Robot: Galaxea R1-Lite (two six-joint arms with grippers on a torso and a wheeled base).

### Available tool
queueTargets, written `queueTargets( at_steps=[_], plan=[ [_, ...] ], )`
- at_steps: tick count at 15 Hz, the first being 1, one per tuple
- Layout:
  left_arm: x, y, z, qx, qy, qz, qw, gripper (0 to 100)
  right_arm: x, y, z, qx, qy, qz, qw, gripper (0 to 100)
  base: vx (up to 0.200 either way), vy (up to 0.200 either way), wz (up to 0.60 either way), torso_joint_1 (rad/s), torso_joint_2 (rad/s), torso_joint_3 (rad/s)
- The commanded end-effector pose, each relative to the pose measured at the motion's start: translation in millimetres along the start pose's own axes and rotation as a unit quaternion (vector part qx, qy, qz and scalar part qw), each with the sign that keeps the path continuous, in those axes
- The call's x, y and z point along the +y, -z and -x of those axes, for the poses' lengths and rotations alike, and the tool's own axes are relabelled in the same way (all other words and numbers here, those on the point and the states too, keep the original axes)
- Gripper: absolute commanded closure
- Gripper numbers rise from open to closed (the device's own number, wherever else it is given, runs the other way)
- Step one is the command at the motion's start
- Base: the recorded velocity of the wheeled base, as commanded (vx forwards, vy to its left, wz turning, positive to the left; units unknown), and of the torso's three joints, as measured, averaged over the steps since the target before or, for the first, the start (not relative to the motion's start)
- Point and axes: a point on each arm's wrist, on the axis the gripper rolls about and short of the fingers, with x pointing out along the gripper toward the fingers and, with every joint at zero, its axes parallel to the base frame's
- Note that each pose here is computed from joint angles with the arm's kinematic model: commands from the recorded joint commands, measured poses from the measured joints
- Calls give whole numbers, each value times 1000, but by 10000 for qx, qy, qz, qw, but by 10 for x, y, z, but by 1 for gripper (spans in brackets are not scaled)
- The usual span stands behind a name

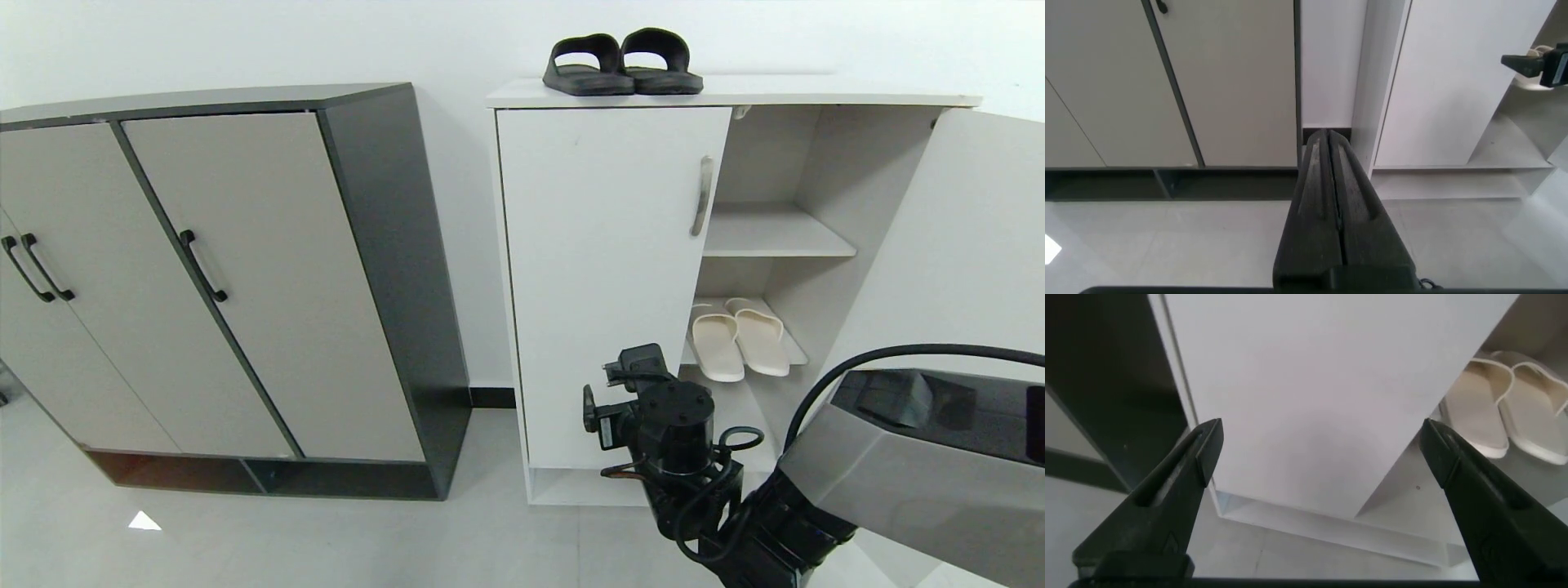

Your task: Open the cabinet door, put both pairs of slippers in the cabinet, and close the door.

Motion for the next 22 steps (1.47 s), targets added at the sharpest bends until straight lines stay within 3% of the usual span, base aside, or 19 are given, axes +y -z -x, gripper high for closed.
queueTargets(
  at_steps=[1, 6, 10, 22],
  plan=[
    [0, 0, -1, 3, -2, 1, 10000, 100, 8, 31, -6, 29, -3, 26, 10000, 0, 0, 0, 0, 0, 0, 0],
    [0, 0, -1, 3, -2, 1, 10000, 100, 13, 52, -11, 41, -3, 36, 10000, 0, 0, 0, 0, 0, 0, 0],
    [0, 0, -1, 3, -2, 1, 10000, 100, 12, 47, -11, 23, 5, 29, 10000, 0, 0, 0, 0, 17, -200, -300],
    [0, 0, -1, 3, -2, -14, 10000, 100, 11, 51, -9, 29, 5, 34, 10000, 0, 0, 0, 0, 115, -489, -338]
  ],
)
